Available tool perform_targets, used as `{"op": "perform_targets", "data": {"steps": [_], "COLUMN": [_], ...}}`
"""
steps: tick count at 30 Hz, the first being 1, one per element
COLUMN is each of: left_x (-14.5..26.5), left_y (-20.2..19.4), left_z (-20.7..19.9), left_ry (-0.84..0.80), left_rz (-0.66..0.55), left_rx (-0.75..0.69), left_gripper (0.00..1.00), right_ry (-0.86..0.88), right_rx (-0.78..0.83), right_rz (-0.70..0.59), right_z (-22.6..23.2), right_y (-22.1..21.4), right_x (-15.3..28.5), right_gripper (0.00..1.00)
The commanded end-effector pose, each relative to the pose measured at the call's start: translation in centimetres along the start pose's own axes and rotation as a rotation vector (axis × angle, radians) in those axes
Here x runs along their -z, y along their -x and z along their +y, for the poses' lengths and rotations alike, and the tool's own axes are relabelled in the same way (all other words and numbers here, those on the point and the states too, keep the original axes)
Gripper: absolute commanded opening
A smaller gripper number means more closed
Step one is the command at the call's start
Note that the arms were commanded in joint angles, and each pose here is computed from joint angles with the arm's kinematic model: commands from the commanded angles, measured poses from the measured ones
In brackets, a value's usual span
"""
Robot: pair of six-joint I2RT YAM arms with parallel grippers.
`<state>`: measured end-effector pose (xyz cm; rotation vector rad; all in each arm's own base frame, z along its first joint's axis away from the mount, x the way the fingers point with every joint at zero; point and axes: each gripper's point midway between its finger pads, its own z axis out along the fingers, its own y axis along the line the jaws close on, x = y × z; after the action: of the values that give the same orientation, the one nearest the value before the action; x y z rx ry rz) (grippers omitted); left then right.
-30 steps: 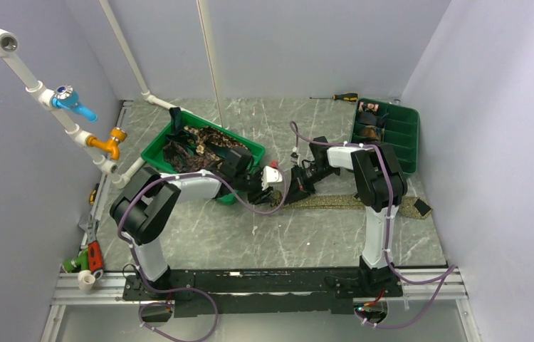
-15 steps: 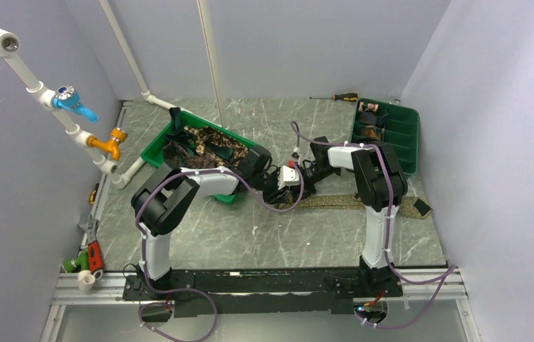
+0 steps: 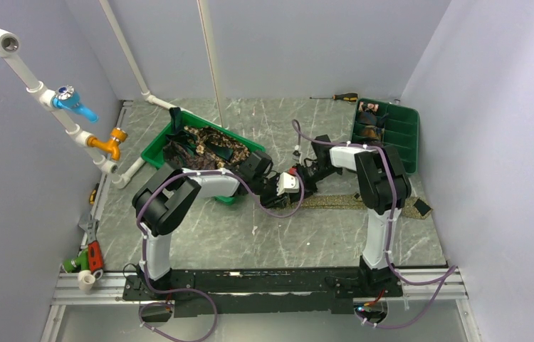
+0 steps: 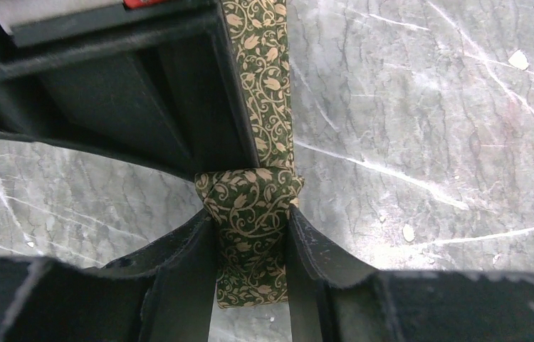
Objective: Roll the ties
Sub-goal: Roll the tie at the center of the board.
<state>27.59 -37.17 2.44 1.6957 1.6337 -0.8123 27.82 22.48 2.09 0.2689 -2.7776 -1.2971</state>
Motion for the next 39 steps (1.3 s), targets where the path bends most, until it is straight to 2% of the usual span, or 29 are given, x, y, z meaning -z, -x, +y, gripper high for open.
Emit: {"op": "perform_targets", "data": {"steps": [1,8,12,18,21,24,31,34,36,39], "left_x": [0.1,0.0,0.0,0.0,0.0,0.5,2.8,3.9,4.1,3.5], "left_y": [-6.6,-5.8,-5.7,-5.6,-5.5,-4.7,0.9,3.4,3.9,3.2], "left_z": [-2.6,-2.3,-2.2,-2.0,-1.9,-1.3,1.1,1.4,0.9,-0.2], "left_ry": [-0.058,-0.064,-0.07,-0.07,-0.069,-0.055,0.003,0.026,0.023,0.005], "left_rz": [0.214,0.196,0.2,0.204,0.203,0.179,0.04,-0.028,-0.05,-0.041], "left_rx": [0.097,0.097,0.096,0.098,0.094,0.095,0.061,0.008,-0.022,-0.045], "left_gripper": [0.39,0.39,0.37,0.38,0.4,0.46,0.65,0.76,0.87,0.96], "right_ry": [0.026,0.036,0.066,0.063,0.036,-0.001,-0.021,-0.017,-0.015,-0.009], "right_rx": [0.07,0.101,0.095,0.111,0.101,0.093,0.068,0.066,0.065,0.059], "right_rz": [-0.046,-0.055,-0.048,-0.013,0.002,0.017,0.019,0.016,0.016,0.013], "right_z": [2.4,2.9,3.6,3.5,2.4,1.3,0.4,0.3,0.4,0.4], "right_y": [0.6,0.0,0.4,0.5,0.5,0.1,-0.2,-0.1,-0.1,0.1], "right_x": [2.6,4.3,3.5,1.7,1.2,1.2,1.5,1.5,1.4,1.4], "right_gripper": [0.24,0.43,0.46,0.38,0.21,0.0,0.0,0.0,0.0,0.0]}}
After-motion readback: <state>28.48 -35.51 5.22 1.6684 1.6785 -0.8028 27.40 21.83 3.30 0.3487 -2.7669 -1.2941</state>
